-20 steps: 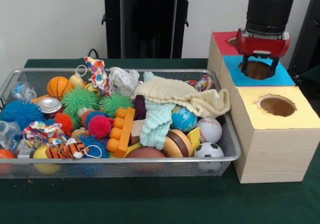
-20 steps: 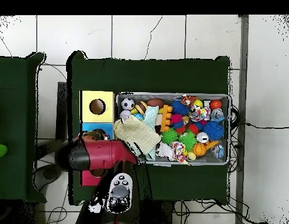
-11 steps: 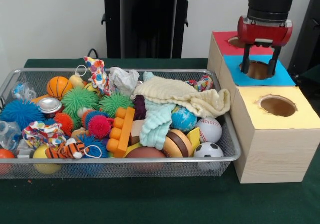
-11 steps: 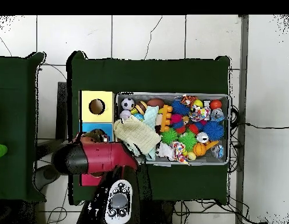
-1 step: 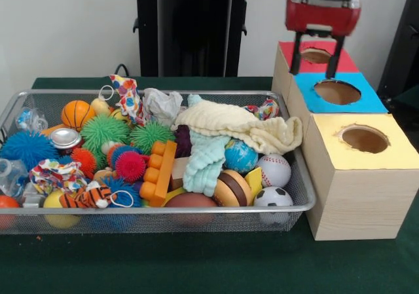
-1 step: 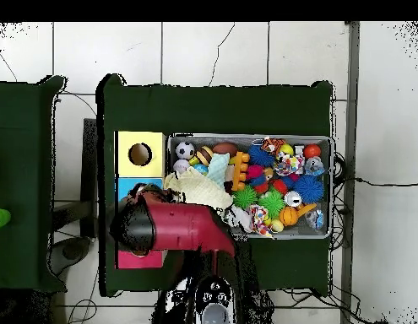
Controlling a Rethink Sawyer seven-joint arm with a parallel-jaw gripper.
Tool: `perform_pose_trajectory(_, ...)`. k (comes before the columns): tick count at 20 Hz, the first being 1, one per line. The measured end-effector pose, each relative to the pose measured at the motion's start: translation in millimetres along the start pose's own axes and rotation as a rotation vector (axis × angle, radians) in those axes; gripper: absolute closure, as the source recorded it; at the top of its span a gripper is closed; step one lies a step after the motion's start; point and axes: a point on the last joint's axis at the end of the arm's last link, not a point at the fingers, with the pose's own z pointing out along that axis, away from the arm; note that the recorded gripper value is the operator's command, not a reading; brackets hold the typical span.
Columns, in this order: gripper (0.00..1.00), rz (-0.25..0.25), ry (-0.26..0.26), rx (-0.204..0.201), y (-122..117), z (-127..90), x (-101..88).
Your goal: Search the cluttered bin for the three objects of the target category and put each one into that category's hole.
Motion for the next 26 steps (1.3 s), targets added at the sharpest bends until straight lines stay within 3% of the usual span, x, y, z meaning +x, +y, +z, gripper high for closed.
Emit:
perform_pose_trajectory(6, 0.00, 0.132, -0.003, 0.003, -118, -30, -54.1)
perform_pose_trajectory(8, 0.00, 0.170, -0.019, 0.010, -181, -29, -73.4)
perform_pose_trajectory(10, 0.00, 0.185, -0.022, 0.019, -222, -24, -80.7)
perform_pose_trajectory(11, 0.00, 0.191, -0.020, 0.031, -265, -16, -84.6)
perform_pose_trajectory(16, 0.00, 0.177, -0.001, 0.056, -345, 12, -82.7)
perform_pose_trajectory(21, 0.00, 0.158, 0.028, 0.042, -397, 52, -75.0)
perform_pose_trajectory(26, 0.00, 0.141, 0.060, 0.017, -406, 87, -67.4)
